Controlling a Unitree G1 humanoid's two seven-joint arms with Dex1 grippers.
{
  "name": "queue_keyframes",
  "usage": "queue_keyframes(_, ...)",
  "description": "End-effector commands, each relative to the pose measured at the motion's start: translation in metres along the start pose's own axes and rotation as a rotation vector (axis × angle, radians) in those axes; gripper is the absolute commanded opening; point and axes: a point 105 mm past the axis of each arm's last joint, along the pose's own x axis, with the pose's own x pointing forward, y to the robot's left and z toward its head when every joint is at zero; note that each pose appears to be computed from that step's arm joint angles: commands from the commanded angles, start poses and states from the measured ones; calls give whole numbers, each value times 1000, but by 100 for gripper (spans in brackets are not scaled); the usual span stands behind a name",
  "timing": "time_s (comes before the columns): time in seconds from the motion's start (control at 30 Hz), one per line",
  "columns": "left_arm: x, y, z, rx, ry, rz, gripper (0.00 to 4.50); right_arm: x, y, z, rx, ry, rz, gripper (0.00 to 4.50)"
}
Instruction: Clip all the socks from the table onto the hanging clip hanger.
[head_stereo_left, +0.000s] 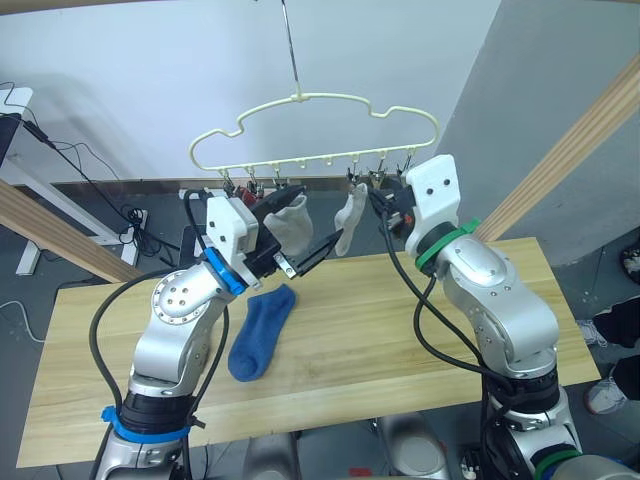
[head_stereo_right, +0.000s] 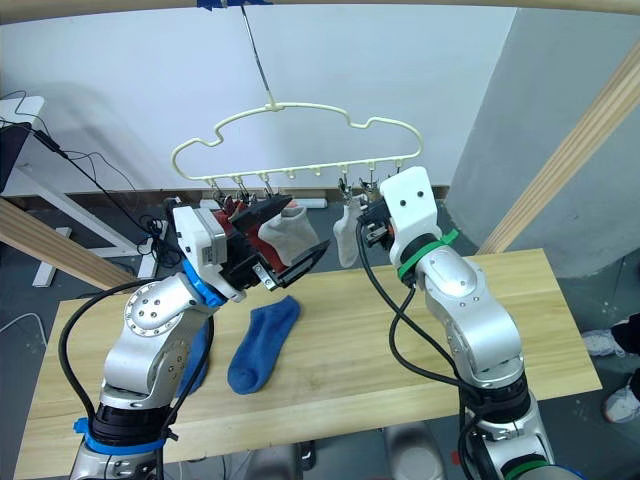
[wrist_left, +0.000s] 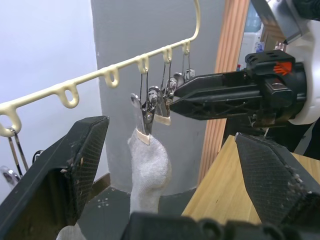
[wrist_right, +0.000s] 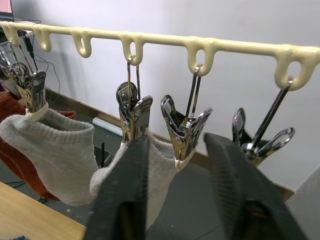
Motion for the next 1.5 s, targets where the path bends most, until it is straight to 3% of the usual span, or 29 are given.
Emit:
queue_keyframes(0.03, 3, -2, 7, 19, -25, -10, 450, 1, 1, 15, -21, -64, -8, 278)
queue_keyframes(0.97, 7, -6, 5, 29, -21, -24, 450, 13, -2, 16, -79, -102, -50, 278)
queue_keyframes(1.5, 9, -5, 5, 27, -24, -18, 450, 12, -2, 19, 102, -70, -158, 278)
